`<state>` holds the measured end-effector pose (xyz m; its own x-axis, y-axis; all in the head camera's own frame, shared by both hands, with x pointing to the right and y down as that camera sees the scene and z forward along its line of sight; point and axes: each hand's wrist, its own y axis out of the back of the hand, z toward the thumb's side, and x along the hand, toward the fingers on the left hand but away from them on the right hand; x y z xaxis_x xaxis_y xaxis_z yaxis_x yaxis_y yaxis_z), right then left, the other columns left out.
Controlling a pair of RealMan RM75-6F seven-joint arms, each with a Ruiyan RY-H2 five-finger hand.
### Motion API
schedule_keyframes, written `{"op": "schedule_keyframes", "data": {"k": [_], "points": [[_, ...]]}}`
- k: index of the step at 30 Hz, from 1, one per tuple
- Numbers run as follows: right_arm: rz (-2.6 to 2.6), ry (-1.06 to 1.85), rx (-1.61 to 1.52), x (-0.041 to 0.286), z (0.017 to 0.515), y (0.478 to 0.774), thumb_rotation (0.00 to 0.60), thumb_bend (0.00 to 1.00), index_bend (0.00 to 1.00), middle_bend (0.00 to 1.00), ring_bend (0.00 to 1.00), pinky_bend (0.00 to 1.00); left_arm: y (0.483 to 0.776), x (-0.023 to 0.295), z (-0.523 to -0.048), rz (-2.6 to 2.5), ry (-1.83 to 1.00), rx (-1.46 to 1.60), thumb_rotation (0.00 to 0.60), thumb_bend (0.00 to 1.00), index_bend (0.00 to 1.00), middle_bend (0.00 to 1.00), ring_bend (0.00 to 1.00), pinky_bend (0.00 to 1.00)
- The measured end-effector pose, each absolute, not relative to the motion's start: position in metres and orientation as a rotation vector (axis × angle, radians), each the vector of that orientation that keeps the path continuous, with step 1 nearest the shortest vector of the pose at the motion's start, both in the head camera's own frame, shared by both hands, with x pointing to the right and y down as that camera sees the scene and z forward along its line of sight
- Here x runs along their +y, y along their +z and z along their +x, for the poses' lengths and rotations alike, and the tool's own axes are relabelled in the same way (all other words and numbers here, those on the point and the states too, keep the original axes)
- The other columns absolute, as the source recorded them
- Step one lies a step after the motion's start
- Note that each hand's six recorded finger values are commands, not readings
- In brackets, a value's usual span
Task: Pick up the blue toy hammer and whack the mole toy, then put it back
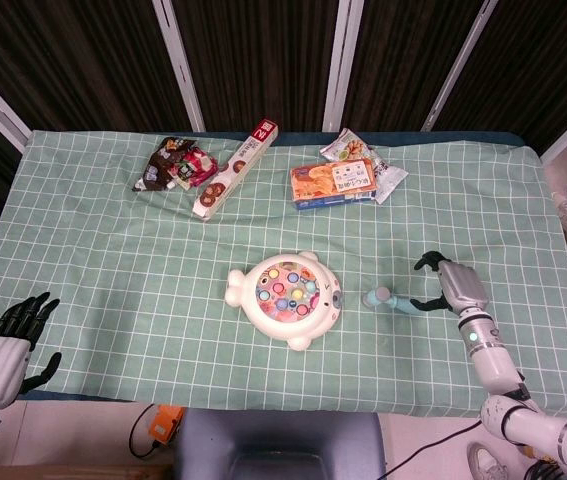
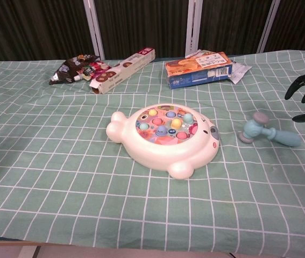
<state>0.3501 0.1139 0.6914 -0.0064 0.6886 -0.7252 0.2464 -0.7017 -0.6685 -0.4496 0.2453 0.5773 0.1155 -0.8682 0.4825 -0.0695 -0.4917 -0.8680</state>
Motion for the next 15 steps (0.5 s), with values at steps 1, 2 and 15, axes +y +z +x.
{"op": "schedule_keyframes", "data": {"k": [1,2,15], "points": [[-1.928,1.762,-0.961,0.113,0.35,0.692,0.6,0.36,0.51,0.35,0.41,0.6,0.578,0.245,-0.449,-1.696,-1.45,0.921,0.6,0.38,0.0,0.0,0.0,0.11],[-1.927,1.768,-0.951,0.113,0.349,0.693,0.6,0.36,0.52,0.37,0.42,0.6,0.578,0.245,-0.449,-1.697,-1.45,0.919,0.6,0.38,0.0,0.0,0.0,0.11],[-1.942,1.812,-0.822,0.107,0.339,0.701,0.6,0.38,0.56,0.46,0.43,0.56,0.578,0.245,-0.448,-1.699,-1.445,0.919,0.6,0.37,0.0,0.0,0.0,0.11]]}}
